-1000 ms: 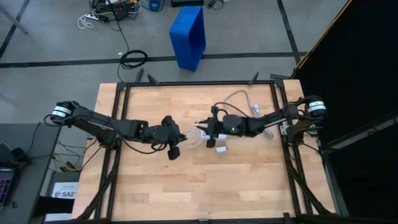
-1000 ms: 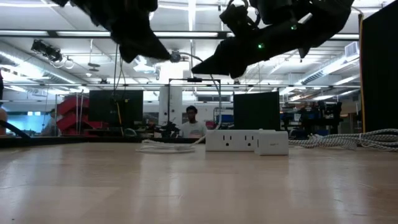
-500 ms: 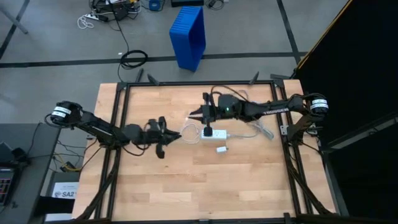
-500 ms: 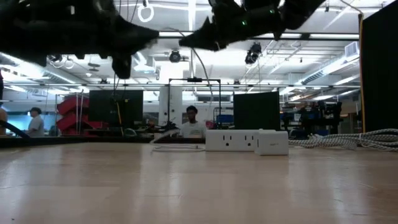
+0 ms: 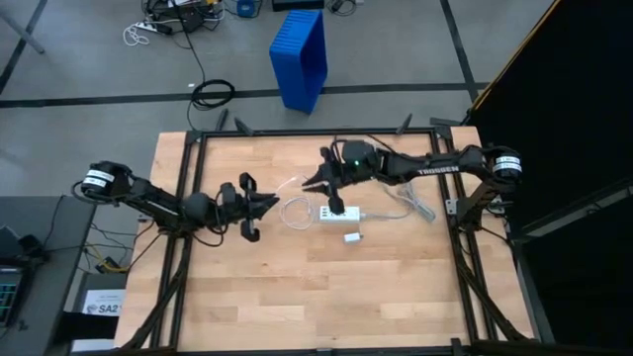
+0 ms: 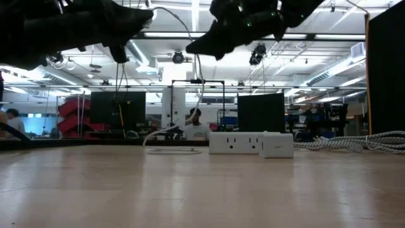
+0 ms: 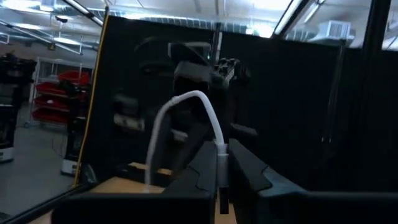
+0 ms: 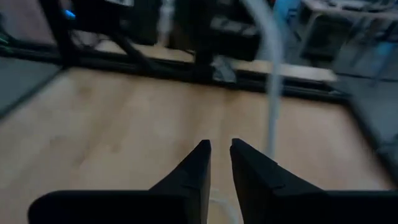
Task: Insert USB
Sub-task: Insert the white charger cable into the white charger adapter
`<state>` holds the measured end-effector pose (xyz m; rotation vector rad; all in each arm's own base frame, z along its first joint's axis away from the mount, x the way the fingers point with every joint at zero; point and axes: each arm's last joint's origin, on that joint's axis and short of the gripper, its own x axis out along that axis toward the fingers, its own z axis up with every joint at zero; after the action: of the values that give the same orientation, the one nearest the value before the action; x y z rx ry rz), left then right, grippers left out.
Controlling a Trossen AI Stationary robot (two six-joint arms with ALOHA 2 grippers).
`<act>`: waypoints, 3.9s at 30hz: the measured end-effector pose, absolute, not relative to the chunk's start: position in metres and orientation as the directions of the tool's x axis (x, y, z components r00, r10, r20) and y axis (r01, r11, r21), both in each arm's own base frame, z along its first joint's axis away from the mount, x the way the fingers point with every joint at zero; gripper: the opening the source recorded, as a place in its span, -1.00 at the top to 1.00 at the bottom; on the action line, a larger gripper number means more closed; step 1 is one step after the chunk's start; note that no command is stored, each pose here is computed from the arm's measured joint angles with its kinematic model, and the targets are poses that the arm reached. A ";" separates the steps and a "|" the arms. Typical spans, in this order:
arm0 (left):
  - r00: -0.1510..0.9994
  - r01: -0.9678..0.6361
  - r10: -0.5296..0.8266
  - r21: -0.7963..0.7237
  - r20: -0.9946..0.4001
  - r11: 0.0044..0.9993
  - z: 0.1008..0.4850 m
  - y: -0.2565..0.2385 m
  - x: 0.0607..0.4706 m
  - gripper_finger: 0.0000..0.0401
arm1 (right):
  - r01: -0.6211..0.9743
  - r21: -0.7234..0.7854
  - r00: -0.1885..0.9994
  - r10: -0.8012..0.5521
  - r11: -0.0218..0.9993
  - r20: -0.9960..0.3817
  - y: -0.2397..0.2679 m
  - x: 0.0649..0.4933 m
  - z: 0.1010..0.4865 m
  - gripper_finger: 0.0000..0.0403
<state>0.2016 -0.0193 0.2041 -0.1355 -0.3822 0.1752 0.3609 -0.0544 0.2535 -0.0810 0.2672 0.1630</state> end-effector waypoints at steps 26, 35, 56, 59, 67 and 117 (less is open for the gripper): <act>0.943 -0.123 0.144 -0.088 0.300 0.988 0.201 -0.024 0.248 1.00 | -0.068 0.021 0.997 0.067 0.997 0.034 -0.016 0.336 0.209 0.74; 0.953 -0.077 0.093 -0.064 0.288 0.995 0.201 -0.029 0.280 1.00 | -0.123 0.021 0.992 0.123 0.992 0.035 -0.007 0.336 0.209 0.59; 0.959 -0.123 0.124 -0.020 0.256 0.992 0.199 -0.028 0.284 1.00 | -0.163 0.065 0.986 0.164 0.984 -0.013 0.000 0.336 0.204 0.35; 0.961 -0.116 0.117 -0.018 0.252 0.993 0.199 -0.028 0.284 1.00 | -0.158 0.063 0.987 0.158 0.985 0.000 -0.001 0.336 0.206 0.37; 0.964 -0.115 0.116 -0.017 0.240 0.993 0.197 -0.028 0.285 1.00 | -0.136 0.054 0.991 0.136 0.989 0.012 -0.001 0.336 0.207 0.54; 0.972 -0.081 0.063 -0.072 -0.226 0.994 0.206 -0.017 0.279 0.60 | -0.143 0.145 0.935 0.181 0.979 -0.306 -0.001 0.331 0.176 1.00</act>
<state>0.2787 -0.0175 0.2059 -0.0809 0.2251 0.0728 0.3311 -0.0006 0.1757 0.1211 0.3238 0.1662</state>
